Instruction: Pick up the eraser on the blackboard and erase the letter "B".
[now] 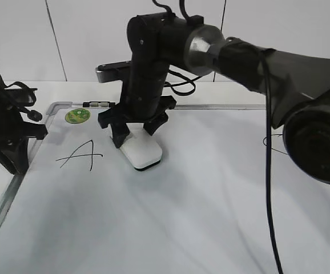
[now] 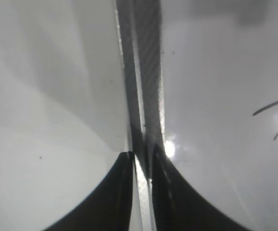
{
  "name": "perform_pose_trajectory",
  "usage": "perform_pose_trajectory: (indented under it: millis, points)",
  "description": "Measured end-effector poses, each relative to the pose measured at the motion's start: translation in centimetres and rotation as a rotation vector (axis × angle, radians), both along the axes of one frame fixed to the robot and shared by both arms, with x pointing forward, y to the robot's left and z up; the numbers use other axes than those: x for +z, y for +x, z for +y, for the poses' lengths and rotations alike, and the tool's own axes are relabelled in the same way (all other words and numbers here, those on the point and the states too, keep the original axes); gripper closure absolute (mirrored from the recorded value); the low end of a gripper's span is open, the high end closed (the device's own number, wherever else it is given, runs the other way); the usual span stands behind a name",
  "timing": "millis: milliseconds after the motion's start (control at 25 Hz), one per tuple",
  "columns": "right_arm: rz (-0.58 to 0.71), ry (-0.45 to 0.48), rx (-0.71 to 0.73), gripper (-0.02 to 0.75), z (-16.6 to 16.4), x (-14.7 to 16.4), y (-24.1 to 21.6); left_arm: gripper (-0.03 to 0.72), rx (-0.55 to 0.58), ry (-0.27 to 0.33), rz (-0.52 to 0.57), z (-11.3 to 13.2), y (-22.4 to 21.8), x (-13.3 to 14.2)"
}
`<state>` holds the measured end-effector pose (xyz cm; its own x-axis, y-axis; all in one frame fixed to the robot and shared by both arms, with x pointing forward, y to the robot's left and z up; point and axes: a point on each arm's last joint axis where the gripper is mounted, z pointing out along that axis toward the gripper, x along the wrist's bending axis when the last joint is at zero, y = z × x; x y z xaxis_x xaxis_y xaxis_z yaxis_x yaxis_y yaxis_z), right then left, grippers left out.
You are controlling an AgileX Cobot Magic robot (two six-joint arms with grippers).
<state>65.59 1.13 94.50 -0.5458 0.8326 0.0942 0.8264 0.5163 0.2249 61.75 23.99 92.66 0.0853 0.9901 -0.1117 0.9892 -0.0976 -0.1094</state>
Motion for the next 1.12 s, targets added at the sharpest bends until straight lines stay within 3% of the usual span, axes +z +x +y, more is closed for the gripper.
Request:
perform_pose_trajectory:
  millis: [280,440,1120]
  points:
    - [-0.020,0.006,-0.132,0.209,-4.9,0.0,3.5,0.578,0.000,0.000,0.002,0.0,0.0,0.0]
    - [-0.024,0.002,-0.142,0.209,-5.3,0.0,3.7,0.579,0.000,0.000,0.003,0.0,0.0,0.0]
    - [-0.058,-0.022,0.055,0.209,2.4,0.0,-1.5,0.578,-0.002,0.002,0.012,0.0,-0.1,0.0]
